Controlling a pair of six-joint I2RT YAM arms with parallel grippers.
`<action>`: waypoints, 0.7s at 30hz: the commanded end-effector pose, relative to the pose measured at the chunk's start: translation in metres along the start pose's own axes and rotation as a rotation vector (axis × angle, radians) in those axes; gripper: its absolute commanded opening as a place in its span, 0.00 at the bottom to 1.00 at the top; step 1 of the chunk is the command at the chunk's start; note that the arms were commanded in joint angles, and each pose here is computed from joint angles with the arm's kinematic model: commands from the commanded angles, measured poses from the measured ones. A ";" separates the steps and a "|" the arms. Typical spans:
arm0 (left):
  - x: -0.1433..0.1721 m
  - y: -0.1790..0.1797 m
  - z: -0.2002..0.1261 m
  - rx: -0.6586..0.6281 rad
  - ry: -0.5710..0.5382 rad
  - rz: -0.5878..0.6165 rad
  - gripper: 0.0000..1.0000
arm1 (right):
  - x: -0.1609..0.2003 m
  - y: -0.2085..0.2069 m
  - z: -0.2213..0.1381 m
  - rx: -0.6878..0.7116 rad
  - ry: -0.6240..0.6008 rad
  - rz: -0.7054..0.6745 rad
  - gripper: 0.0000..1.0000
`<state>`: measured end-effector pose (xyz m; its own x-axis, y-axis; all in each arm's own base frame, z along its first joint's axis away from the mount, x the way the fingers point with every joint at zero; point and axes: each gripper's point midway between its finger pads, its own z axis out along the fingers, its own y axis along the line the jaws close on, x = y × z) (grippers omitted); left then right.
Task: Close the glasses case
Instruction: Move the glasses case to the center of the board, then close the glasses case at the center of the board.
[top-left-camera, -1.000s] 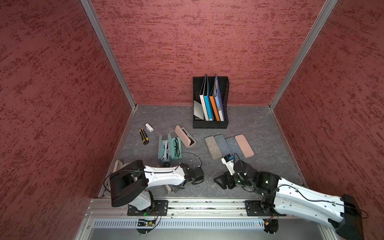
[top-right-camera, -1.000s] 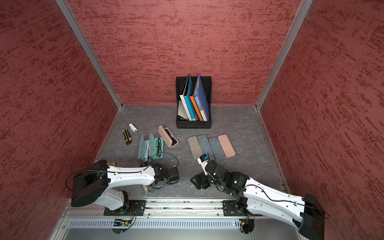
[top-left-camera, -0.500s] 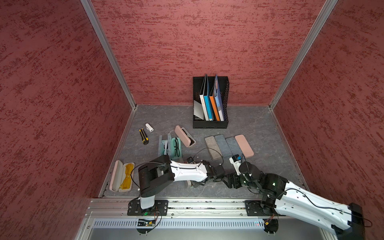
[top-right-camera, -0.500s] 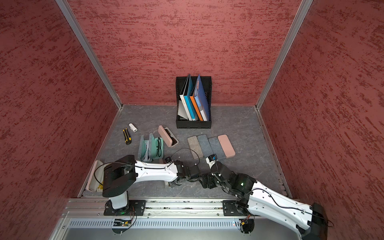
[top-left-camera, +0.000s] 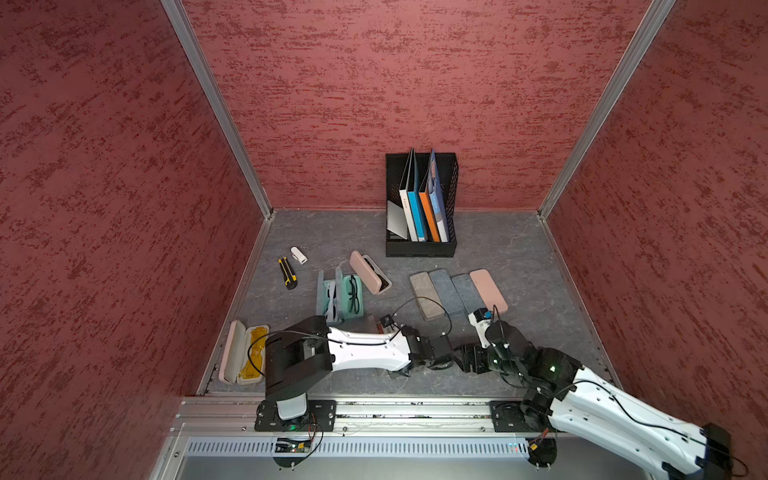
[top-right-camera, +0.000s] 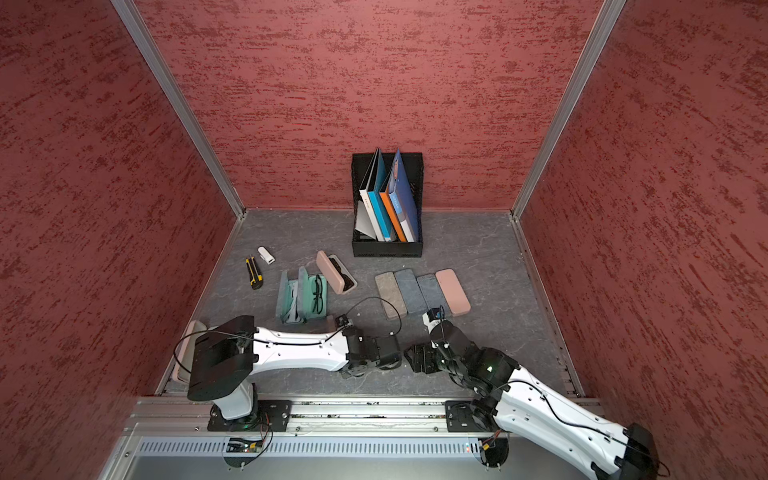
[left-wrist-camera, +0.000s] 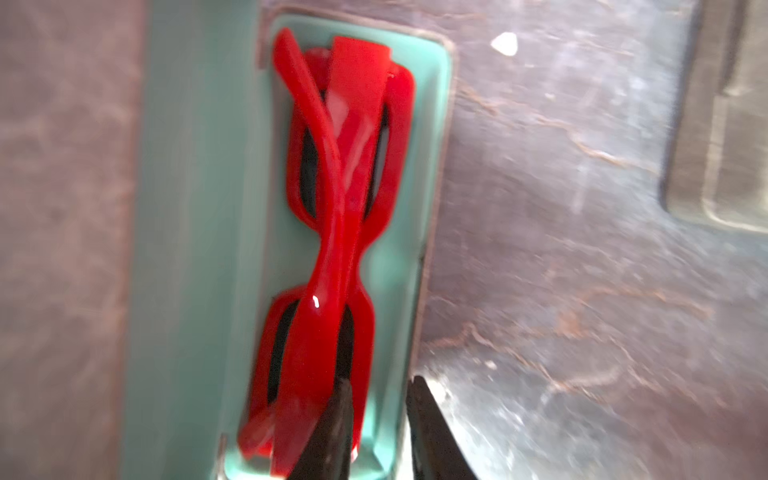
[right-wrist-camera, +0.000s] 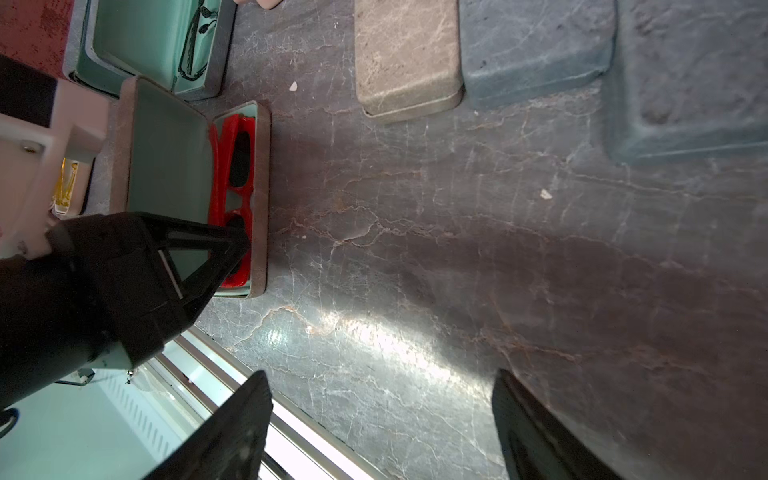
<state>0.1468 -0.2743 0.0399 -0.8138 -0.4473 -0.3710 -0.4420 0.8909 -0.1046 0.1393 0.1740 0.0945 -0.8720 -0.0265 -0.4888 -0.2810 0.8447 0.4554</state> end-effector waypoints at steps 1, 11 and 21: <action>-0.006 -0.004 -0.012 0.033 -0.019 0.022 0.27 | 0.001 0.001 0.001 -0.018 0.003 0.011 0.83; -0.043 0.023 -0.069 0.112 -0.139 -0.016 0.28 | -0.002 0.012 0.004 -0.088 0.004 0.024 0.83; -0.084 0.072 -0.133 0.217 -0.370 0.155 0.34 | -0.011 0.048 0.032 -0.257 0.041 -0.003 0.82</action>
<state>0.1264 -0.2107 0.1795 -0.7027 -0.3729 -0.6059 -0.2509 0.9268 -0.2794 0.1409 0.2090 0.0789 -0.9073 -0.0553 -0.4167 -0.3072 0.7640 0.5674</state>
